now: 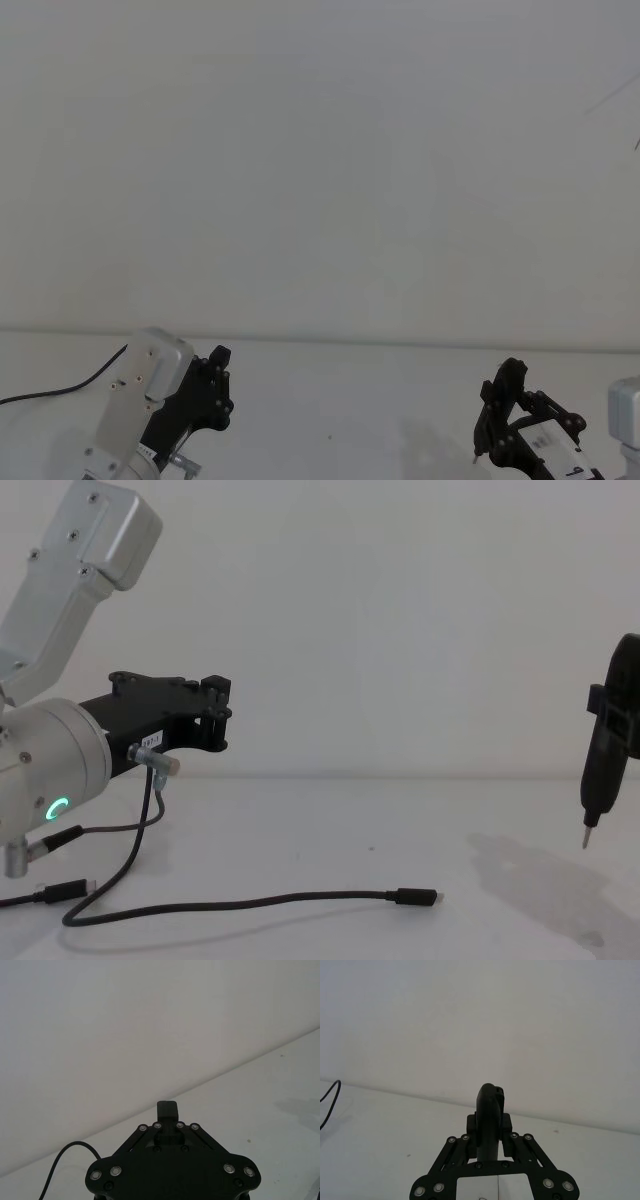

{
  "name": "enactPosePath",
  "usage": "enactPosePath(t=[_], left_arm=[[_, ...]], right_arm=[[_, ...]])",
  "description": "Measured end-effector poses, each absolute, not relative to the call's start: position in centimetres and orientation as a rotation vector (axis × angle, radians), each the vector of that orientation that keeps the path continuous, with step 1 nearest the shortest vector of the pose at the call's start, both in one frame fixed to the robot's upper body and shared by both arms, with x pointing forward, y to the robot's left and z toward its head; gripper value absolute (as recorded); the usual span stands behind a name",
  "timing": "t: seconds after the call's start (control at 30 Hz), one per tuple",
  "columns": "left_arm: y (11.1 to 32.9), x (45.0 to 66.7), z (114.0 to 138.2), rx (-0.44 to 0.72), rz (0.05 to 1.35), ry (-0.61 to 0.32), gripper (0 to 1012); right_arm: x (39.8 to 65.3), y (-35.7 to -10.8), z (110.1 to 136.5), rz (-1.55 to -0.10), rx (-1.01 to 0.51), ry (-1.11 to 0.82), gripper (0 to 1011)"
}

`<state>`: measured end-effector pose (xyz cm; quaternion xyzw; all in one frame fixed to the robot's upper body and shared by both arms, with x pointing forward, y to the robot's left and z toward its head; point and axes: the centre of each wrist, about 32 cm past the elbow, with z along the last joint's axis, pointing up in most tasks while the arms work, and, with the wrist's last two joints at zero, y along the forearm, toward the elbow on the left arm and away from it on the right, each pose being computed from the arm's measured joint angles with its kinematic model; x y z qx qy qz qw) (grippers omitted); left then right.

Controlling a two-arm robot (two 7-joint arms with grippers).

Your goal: Pick up the data cable with the one hand.

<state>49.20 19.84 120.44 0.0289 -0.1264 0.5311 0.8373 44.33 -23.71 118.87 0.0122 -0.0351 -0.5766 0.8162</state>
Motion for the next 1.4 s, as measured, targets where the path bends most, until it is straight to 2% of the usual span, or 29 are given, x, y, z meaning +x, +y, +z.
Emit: enactPosePath(t=[1.4], left_arm=[[19.84,49.20,120.44,0.061,1.124,-0.268,0]], right_arm=[[44.33,-23.71,118.87,-1.229,0.026,-0.075,268]])
